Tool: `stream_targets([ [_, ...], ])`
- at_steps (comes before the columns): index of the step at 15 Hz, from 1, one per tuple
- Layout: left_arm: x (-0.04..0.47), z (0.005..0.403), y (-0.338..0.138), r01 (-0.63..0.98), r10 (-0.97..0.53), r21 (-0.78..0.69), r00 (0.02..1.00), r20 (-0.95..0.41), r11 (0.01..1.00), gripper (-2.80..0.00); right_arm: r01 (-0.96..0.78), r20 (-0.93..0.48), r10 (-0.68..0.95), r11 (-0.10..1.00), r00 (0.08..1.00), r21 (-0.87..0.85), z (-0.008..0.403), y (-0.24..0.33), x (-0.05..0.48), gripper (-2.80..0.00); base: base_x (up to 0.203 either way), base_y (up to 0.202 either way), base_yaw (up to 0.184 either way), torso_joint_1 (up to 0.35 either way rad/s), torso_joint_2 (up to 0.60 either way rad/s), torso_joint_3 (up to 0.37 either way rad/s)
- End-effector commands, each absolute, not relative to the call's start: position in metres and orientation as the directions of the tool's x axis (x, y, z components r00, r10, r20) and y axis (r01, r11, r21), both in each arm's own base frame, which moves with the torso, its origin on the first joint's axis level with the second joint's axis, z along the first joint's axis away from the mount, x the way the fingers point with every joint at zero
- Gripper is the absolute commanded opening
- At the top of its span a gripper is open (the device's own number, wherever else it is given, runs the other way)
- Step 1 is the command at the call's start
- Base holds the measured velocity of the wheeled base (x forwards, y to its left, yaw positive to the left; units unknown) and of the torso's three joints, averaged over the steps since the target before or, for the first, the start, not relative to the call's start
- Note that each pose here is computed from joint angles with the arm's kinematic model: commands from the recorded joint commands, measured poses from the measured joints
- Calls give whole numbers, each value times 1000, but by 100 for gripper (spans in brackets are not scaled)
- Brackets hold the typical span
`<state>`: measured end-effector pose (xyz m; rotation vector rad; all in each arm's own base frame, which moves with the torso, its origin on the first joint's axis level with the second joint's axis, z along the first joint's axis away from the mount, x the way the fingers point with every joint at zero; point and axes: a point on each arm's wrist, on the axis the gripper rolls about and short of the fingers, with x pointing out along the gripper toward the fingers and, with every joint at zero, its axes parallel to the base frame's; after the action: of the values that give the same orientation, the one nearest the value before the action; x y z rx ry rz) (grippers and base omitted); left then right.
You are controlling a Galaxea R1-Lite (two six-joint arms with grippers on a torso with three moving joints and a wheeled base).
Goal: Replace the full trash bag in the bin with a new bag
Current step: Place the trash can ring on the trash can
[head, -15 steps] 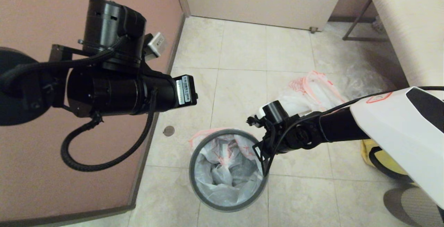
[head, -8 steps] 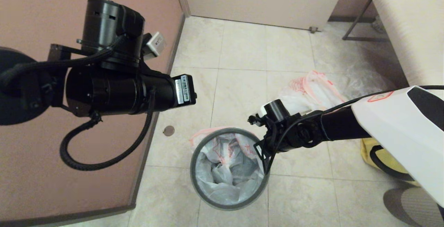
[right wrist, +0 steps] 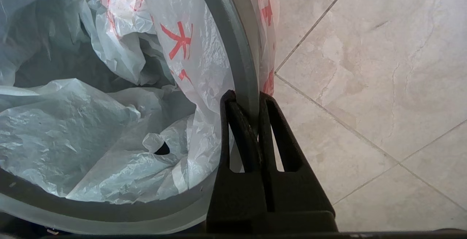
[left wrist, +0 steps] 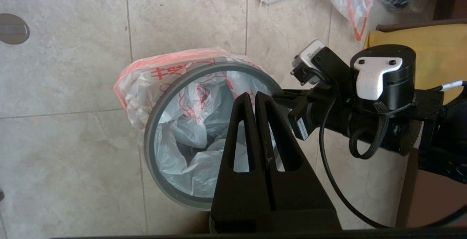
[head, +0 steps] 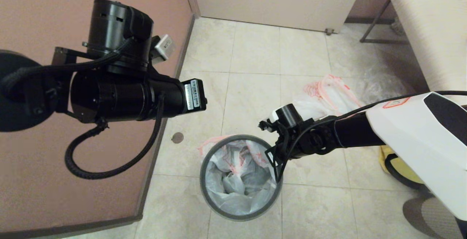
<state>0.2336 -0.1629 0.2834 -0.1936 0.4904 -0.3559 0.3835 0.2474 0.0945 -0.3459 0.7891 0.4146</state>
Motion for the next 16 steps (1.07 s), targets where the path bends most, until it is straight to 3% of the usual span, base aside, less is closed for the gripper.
stream_targets([
  [1,234,283,-163,284,-376,-266,822,-426,921,-280,-485,-746,227,862,626,-145,89,250,385,-280,0,0,0,0,0,0],
  [16,236,281,-164,281,-374,-264,820,-433,923,-280,-481,-728,236,865,644,-145,89,257,393,-280,0,0,0,0,0,0],
])
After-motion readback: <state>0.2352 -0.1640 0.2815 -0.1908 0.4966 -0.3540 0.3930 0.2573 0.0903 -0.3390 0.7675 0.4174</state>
